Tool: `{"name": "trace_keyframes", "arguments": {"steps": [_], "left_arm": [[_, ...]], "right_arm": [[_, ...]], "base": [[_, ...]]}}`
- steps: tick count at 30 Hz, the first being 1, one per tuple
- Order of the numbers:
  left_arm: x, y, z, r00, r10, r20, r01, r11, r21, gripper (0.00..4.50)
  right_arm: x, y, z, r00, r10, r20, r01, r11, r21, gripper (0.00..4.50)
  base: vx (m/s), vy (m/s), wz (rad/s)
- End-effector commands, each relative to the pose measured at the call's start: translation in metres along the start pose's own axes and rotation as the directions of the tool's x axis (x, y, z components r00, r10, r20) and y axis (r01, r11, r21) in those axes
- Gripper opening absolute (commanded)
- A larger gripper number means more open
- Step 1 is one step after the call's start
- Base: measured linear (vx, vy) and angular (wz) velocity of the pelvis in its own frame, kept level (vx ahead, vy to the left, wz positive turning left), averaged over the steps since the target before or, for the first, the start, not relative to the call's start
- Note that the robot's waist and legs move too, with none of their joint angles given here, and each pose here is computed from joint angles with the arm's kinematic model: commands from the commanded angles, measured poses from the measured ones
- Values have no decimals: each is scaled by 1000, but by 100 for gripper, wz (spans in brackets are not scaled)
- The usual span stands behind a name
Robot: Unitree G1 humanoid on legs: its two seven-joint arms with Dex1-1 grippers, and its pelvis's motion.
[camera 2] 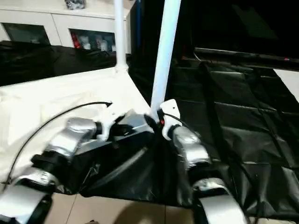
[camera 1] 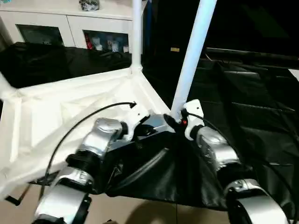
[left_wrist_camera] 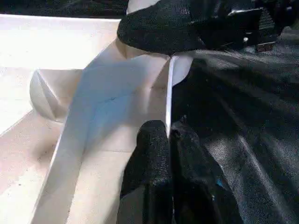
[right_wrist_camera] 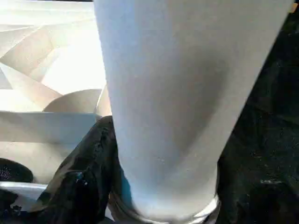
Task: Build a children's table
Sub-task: Rotate leg to tighten
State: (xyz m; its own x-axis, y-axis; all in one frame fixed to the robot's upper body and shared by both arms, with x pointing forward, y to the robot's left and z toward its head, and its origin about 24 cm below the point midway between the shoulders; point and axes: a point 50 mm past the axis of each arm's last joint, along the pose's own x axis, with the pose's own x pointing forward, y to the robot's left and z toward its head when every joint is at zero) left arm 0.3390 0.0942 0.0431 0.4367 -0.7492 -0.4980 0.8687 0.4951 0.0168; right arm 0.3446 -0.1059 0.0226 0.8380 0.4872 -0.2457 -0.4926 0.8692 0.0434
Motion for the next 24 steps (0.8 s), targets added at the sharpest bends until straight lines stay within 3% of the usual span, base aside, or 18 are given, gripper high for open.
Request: {"name": "trace_keyframes", "arguments": {"steps": [1,2,3,5,9,11,12,15,16,20,22,24], "left_arm": [[22,-21,16,996,-65,59,64,998,19,0],[22,-21,16,996,-65,59,64,998,19,0],[20,-21,15,995,-82,56,80,996,24,0],[13,-19,15,989,-126,73,124,992,29,0],[5,-17,12,981,-180,73,177,983,53,0],[-4,-16,7,967,-252,50,248,966,70,0],[-5,-16,7,965,-259,48,256,964,71,0],[-15,-15,3,940,-341,20,337,937,95,0],[-19,-15,2,929,-370,10,367,925,100,0],[-24,-14,0,918,-397,-2,395,913,99,0],[-33,-9,-2,907,-420,-30,421,902,99,0],[-36,-7,-3,906,-420,-39,422,901,99,0]], "right_arm": [[13,51,-15,978,200,-57,-198,979,43,302],[13,51,-15,978,200,-57,-198,979,43,339],[12,46,-13,979,196,-48,-193,980,51,342],[9,37,-8,975,219,-41,-220,975,-18,348],[3,29,-7,948,312,-56,-315,947,-65,361],[-6,25,-6,892,445,-79,-452,884,-121,361],[-7,25,-6,884,461,-82,-467,875,-126,361],[-19,24,-7,789,601,-127,-614,774,-156,361],[-25,24,-8,745,651,-146,-667,728,-156,361],[-31,23,-9,694,700,-166,-720,678,-149,361],[-42,21,-12,593,774,-220,-804,582,-121,361],[-46,19,-12,561,793,-237,-827,553,-106,347]], "base": [[0,0,0],[0,0,0],[0,0,0],[0,0,0],[0,0,0],[0,0,0],[0,0,0],[0,0,0],[0,0,0],[0,0,0],[0,0,0],[0,0,0]]}}
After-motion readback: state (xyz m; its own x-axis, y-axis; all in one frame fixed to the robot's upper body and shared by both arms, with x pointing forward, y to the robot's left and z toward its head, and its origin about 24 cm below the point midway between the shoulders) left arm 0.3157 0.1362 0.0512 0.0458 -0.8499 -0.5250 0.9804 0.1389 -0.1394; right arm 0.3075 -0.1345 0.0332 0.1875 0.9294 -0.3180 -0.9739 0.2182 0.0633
